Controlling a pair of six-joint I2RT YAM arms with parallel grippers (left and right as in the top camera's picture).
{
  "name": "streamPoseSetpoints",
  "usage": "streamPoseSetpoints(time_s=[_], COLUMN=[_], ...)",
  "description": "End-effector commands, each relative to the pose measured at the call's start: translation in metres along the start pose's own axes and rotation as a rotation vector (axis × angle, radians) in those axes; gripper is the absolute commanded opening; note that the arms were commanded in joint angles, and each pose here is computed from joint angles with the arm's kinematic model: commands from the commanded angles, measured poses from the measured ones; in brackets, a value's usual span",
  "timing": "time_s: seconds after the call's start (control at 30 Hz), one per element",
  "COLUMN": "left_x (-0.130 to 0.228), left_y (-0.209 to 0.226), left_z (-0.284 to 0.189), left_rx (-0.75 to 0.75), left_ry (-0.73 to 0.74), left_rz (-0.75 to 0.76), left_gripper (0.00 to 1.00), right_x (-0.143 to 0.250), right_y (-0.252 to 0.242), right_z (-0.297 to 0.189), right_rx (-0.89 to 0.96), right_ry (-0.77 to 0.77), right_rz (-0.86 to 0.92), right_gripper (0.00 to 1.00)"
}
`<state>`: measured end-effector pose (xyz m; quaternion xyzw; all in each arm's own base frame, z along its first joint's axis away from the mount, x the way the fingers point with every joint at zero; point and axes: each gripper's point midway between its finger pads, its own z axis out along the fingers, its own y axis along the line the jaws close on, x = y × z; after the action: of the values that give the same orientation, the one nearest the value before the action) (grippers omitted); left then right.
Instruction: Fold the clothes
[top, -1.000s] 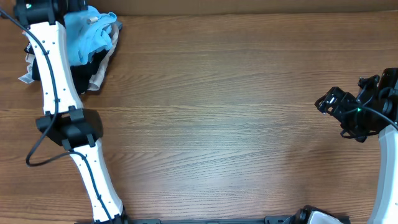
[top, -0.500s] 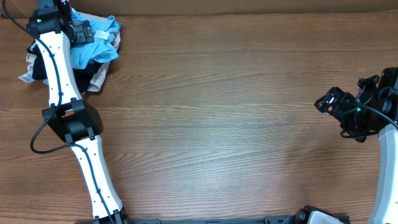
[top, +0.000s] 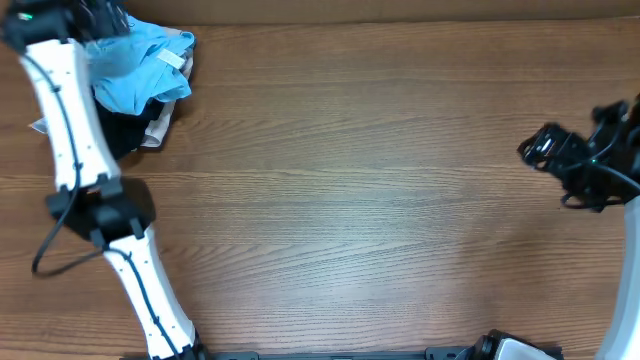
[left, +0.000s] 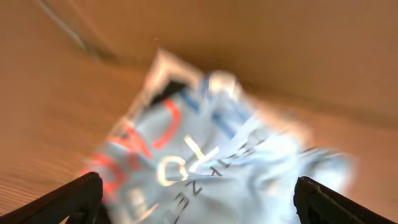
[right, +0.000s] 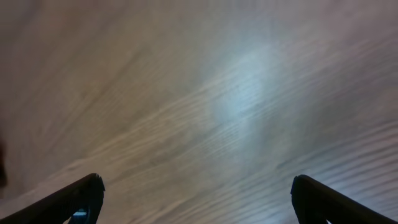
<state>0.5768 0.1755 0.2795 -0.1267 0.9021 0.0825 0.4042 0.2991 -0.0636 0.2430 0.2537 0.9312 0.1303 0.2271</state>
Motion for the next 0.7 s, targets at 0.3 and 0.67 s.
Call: streamPoseSetpoints(time_s=[0.3, 0.67], left_x=[-0.099, -0.09], left_y=[0.003, 0.004], left_z=[-0.301, -0.316], left_rx=[0.041, 0.041], left_ry=[-0.538, -0.528], left_rz=[-0.007, -0.007], left_gripper=[1.0, 1.0], right_x=[-0.054, -0.009], right_y=[0.084, 0.108], right_z=[-0.227, -0.332], right_rx=[-0.128, -0.19], right_ry=[-0.612, -0.909], right_rz=[-0.219, -0.313], right_gripper=[1.0, 1.0])
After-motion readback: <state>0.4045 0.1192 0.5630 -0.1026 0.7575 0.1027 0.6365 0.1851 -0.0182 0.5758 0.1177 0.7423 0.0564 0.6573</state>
